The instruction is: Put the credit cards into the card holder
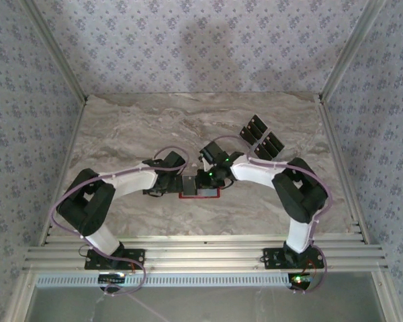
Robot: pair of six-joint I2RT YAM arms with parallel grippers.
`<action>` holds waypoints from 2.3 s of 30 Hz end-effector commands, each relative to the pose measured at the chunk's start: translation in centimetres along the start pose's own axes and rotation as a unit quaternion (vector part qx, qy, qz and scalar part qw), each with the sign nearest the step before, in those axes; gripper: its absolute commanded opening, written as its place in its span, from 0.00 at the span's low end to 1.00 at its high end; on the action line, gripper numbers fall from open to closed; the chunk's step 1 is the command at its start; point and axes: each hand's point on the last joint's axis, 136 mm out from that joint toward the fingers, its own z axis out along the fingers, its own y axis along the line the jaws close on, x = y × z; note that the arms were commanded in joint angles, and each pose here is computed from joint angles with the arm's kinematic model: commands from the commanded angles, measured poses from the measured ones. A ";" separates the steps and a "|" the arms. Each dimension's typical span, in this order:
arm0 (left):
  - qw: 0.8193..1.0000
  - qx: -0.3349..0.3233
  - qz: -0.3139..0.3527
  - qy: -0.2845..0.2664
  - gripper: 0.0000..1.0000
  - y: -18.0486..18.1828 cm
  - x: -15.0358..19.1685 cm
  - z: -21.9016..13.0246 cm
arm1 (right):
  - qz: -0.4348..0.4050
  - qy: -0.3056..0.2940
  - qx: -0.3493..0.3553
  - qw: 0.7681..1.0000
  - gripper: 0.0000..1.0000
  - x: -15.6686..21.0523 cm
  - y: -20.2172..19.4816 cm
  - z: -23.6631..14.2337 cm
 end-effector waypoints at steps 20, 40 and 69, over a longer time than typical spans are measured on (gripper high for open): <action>0.998 0.060 -0.021 -0.025 1.00 -1.1 -2.2 -5.4 | -0.027 0.000 0.059 0.998 0.49 -3.2 -3.4 -1.3; 0.996 0.084 -0.003 -0.027 1.00 -3.6 -0.5 -5.2 | -0.004 0.035 0.035 0.999 0.49 -1.3 -2.8 2.5; 0.981 0.164 0.051 -0.091 1.00 -10.2 1.5 -6.0 | 0.011 0.047 0.028 0.998 0.49 -0.6 -2.5 3.5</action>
